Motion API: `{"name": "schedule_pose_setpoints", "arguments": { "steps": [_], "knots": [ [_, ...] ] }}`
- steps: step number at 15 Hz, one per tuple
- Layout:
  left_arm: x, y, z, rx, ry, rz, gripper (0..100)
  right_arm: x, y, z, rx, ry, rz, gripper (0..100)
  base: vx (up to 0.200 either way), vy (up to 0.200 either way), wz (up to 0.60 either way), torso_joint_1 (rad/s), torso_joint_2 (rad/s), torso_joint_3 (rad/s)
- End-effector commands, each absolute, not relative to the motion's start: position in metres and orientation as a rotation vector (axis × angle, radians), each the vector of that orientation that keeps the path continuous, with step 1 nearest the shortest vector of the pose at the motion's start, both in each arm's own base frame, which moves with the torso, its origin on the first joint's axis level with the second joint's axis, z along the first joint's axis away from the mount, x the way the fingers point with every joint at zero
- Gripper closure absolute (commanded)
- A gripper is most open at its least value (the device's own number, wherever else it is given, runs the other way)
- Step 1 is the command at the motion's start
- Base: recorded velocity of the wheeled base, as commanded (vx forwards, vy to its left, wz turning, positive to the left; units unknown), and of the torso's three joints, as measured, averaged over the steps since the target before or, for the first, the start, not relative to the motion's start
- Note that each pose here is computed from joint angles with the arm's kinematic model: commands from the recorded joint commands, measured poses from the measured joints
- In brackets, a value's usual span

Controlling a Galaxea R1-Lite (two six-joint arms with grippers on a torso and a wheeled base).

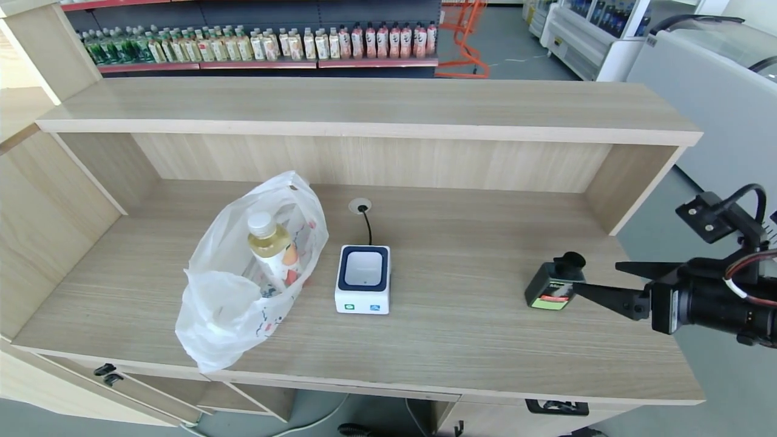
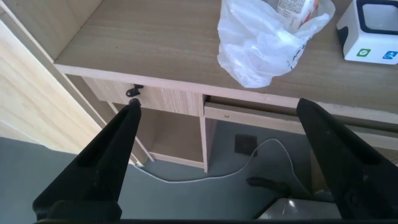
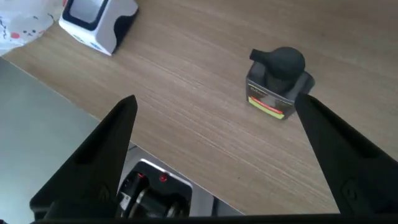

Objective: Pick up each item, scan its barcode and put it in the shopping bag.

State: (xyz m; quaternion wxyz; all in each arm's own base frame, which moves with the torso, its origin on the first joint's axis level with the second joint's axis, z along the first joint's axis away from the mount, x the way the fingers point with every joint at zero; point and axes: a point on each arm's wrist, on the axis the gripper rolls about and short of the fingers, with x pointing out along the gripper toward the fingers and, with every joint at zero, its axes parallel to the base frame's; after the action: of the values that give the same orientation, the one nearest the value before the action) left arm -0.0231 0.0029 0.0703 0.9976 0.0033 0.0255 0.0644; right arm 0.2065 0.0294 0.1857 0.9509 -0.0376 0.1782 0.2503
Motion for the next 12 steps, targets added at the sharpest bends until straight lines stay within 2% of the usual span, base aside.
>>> {"name": "schedule_pose_setpoints", "arguments": {
  "steps": [1, 4, 8, 12],
  "knots": [
    [-0.023, 0.003, 0.07, 0.006, 0.051, 0.13, 0, 0.198, 0.018, 0.188, -0.168, 0.376, 0.467, 0, 0.0, 0.0, 0.0, 0.0, 0.0, 0.0],
    [-0.023, 0.003, 0.07, 0.006, 0.051, 0.129, 0, 0.208, 0.0, 0.175, -0.373, 0.454, 0.3, 0, 0.0, 0.0, 0.0, 0.0, 0.0, 0.0],
    [-0.023, 0.003, 0.07, 0.006, 0.051, 0.129, 0, 0.233, -0.005, 0.159, -0.512, 0.539, 0.252, 0, 0.0, 0.0, 0.0, 0.0, 0.0, 0.0],
    [-0.023, 0.003, 0.07, 0.006, 0.051, 0.129, 0, 0.266, 0.006, 0.142, -0.566, 0.59, 0.315, 0, 0.0, 0.0, 0.0, 0.0, 0.0, 0.0]
  ]
}}
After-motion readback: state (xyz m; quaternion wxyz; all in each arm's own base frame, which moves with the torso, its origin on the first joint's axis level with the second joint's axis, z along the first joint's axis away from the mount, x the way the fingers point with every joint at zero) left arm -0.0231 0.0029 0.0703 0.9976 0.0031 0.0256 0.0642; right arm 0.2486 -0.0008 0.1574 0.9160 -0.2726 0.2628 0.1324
